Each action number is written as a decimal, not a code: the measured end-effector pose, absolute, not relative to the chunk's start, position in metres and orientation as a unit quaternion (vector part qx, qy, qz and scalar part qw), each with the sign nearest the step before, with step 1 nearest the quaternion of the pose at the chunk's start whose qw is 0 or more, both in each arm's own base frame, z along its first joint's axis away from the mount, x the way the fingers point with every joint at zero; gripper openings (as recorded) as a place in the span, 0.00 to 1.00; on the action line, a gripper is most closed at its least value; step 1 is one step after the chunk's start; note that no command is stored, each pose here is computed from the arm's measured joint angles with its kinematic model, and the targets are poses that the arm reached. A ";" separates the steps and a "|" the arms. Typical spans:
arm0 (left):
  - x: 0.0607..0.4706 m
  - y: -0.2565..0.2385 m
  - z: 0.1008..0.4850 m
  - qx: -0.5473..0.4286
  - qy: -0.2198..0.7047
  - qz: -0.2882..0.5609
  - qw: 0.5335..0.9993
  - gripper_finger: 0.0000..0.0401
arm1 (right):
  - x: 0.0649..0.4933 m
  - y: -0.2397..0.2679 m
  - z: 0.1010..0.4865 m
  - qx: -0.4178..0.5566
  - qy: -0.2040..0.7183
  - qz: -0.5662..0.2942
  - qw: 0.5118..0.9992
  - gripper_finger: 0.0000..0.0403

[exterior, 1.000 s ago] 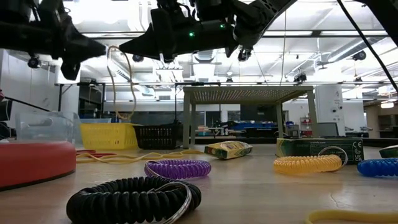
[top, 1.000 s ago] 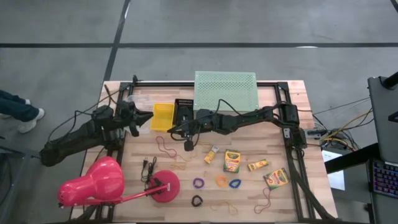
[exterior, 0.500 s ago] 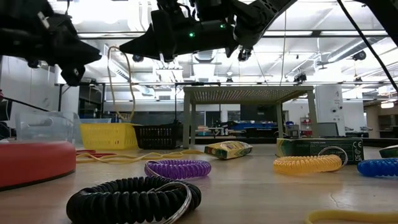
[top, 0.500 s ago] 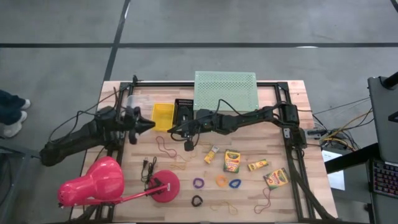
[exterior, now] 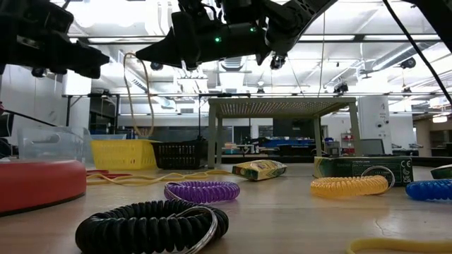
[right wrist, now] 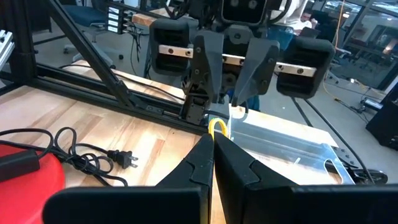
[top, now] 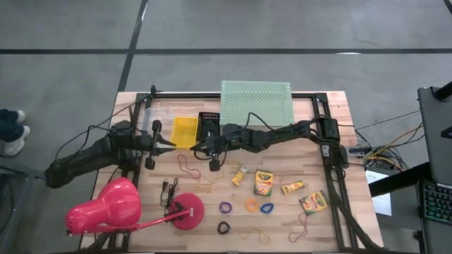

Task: Pick & Place Office Desk Supplies
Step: Put the yellow rubber band into the transparent bin

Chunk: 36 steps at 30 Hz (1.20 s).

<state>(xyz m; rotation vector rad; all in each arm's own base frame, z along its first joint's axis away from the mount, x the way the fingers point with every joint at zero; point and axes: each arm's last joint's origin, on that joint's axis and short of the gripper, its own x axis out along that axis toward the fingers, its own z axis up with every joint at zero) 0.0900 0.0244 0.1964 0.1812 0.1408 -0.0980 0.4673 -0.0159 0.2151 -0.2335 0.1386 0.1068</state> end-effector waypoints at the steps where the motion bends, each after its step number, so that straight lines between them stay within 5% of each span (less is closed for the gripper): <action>1: 0.090 0.024 0.196 0.083 0.073 -0.049 0.993 0.17 | 0.467 -0.016 0.215 -0.116 0.069 0.053 0.989 0.02; 9: 0.100 0.029 0.163 0.054 0.097 -0.035 0.993 0.17 | 0.467 -0.017 0.215 -0.116 0.069 0.052 0.989 0.02; 26: 0.102 0.032 0.168 -0.008 0.044 0.005 0.999 0.17 | 0.467 -0.017 0.215 -0.115 0.069 0.051 0.990 0.02; 36: 0.102 0.032 0.168 -0.006 0.044 -0.005 0.999 0.36 | 0.467 -0.017 0.215 -0.116 0.069 0.052 0.990 0.02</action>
